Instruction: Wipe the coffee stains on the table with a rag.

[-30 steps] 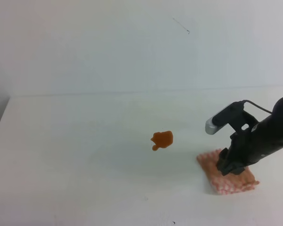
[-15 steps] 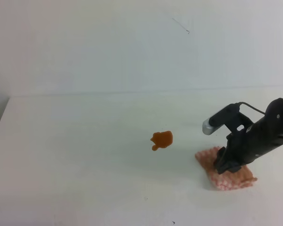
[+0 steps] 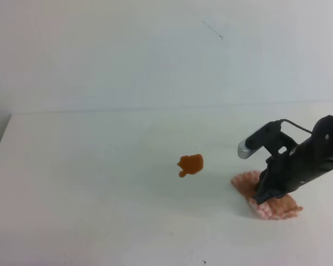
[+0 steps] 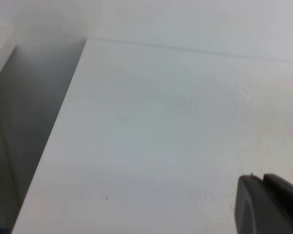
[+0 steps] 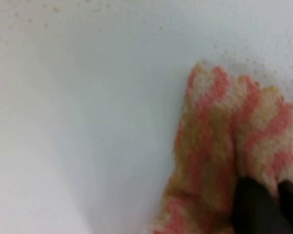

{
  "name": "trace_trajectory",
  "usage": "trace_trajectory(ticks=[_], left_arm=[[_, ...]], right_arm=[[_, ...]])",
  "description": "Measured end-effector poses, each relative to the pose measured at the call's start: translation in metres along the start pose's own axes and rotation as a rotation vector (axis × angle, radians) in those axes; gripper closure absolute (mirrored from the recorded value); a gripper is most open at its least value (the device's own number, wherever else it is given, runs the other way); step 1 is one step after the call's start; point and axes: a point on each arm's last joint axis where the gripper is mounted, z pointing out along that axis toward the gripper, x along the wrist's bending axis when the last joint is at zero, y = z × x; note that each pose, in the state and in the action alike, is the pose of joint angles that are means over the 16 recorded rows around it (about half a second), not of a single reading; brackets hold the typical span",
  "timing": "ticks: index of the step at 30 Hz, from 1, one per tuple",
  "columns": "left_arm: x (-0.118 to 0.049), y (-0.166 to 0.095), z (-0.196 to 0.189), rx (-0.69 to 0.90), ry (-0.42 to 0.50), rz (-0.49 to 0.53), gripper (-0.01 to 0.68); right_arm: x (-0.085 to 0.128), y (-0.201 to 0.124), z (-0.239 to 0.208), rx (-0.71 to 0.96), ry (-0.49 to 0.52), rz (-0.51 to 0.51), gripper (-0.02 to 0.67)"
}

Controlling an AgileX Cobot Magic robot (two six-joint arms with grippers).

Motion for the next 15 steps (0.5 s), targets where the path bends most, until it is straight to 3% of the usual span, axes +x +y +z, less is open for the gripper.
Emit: trace_trajectory(ticks=[15], left_arm=[[0.000,0.000,0.000,0.002,0.000,0.000,0.673]], right_arm=[[-0.001,0.019,-0.018,-0.054,0.023,0.021,0.653]])
